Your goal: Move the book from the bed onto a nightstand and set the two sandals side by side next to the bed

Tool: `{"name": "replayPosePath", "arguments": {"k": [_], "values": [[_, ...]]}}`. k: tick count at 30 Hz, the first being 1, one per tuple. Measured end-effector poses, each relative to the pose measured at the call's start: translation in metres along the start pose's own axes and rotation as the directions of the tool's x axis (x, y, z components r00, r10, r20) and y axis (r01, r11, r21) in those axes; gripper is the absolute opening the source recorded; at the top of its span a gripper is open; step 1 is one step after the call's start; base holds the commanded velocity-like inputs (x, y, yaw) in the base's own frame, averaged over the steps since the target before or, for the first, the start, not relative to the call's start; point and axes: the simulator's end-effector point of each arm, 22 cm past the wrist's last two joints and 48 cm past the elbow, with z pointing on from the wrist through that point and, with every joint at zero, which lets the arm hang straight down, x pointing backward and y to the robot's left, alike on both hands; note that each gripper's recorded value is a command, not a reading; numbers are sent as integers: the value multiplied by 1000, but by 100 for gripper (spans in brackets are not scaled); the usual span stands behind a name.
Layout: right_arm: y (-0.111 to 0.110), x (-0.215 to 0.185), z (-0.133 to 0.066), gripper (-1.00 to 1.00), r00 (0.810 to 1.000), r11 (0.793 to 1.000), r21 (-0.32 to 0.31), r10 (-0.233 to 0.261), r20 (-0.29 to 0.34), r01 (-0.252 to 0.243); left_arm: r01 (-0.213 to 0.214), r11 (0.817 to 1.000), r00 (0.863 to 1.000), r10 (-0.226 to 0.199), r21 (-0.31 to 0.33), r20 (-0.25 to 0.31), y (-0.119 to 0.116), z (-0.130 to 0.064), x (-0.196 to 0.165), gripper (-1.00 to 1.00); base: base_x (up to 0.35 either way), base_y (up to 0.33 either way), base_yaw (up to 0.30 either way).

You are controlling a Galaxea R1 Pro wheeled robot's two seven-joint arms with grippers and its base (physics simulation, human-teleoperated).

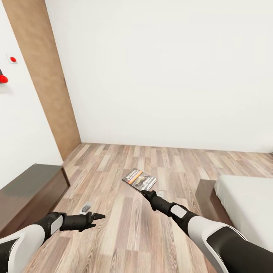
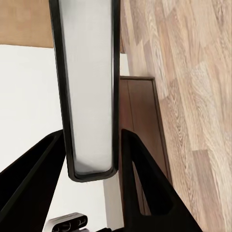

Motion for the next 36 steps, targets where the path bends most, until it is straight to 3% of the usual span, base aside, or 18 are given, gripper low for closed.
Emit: {"name": "replayPosePath", "arguments": {"k": [17, 36], "values": [[0, 0, 0, -100, 1000, 1000, 0, 1, 0, -1, 0, 1000, 1000, 0, 1, 0, 0, 0, 0, 100, 236, 74, -170], [0, 0, 0, -100, 1000, 1000, 1, 0, 0, 0, 0, 1000, 1000, 0, 1, 0, 0, 0, 0, 100, 238, 114, -18]]}}
